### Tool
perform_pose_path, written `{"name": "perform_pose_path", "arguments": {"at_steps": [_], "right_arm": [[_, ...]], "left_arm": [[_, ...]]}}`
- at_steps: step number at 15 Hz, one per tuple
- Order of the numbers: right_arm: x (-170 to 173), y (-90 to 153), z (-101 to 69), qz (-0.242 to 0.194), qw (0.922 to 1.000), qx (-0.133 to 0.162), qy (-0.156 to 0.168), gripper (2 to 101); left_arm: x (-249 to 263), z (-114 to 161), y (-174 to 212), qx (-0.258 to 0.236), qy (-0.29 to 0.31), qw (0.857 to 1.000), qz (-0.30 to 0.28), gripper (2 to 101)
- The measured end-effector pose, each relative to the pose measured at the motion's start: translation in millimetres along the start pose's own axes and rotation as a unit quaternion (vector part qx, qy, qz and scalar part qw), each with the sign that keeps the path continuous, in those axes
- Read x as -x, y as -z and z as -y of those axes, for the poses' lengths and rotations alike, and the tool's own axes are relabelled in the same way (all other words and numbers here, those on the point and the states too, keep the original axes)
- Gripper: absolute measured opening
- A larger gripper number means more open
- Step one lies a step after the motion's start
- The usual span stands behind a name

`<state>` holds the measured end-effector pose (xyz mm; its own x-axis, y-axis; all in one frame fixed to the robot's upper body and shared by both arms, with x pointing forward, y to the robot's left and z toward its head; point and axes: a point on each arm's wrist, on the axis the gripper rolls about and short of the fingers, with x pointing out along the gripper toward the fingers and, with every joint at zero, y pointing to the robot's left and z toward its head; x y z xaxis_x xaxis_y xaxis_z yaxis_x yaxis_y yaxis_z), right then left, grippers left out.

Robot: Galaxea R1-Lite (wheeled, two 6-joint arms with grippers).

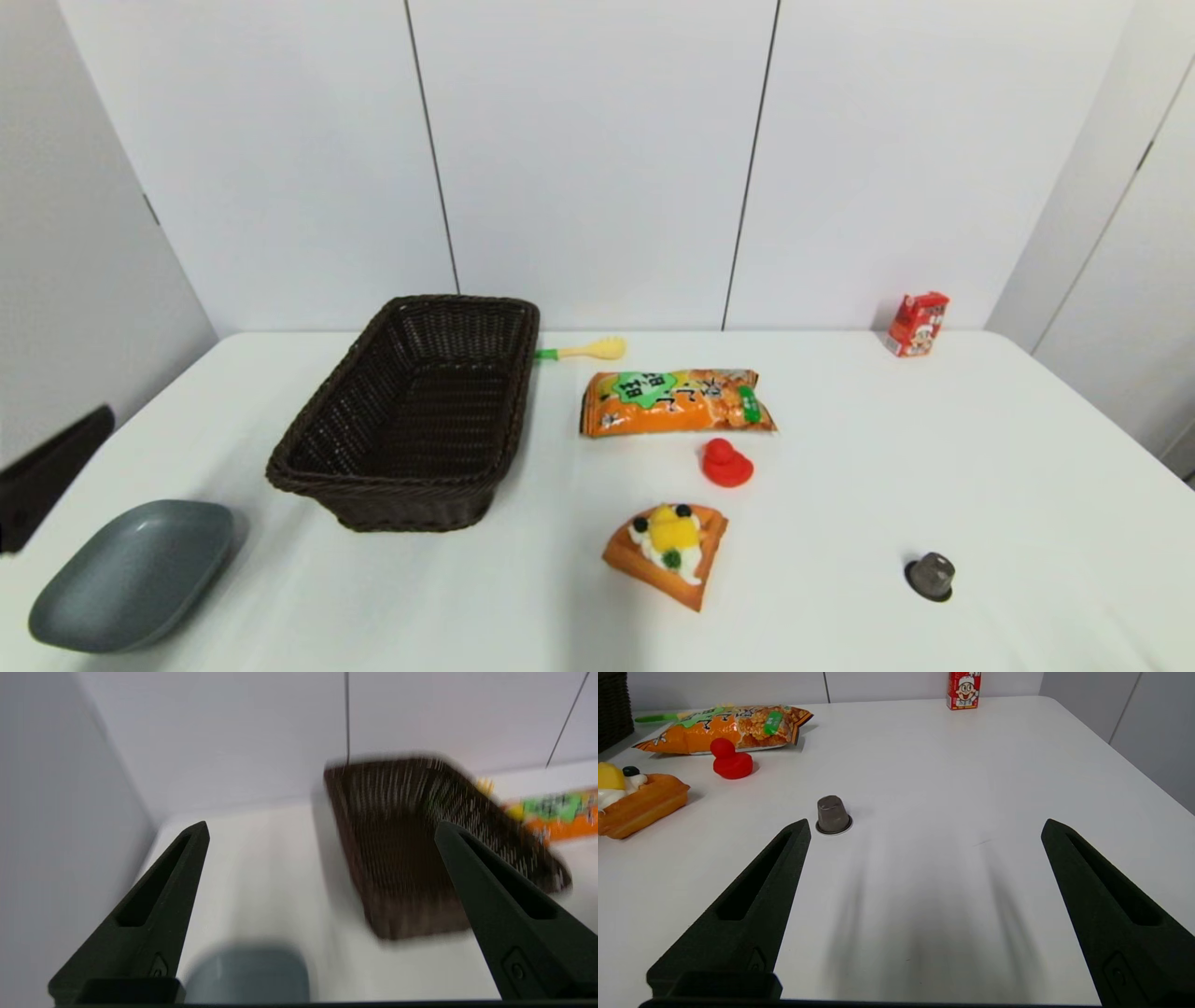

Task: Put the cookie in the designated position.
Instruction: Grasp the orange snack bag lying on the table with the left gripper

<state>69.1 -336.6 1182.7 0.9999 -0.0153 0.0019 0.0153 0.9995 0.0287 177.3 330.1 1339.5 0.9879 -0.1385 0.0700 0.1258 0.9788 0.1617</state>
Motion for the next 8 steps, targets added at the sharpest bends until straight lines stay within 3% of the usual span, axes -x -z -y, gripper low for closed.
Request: {"name": "perform_pose_path", "arguments": {"at_steps": [4, 8], "right_arm": [[0.0, -0.1, 0.0, 0.000, 1.0000, 0.000, 0.000, 97.9], [0.0, 0.0, 0.0, 0.000, 1.0000, 0.000, 0.000, 98.0]], "left_arm": [[-108.6, 11.1, -59.2, -0.046, 0.143, 0.988, 0.031, 97.9], [-191.1, 81.5, -73.9, -0.098, 0.300, 0.949, -0.008, 97.9]]}}
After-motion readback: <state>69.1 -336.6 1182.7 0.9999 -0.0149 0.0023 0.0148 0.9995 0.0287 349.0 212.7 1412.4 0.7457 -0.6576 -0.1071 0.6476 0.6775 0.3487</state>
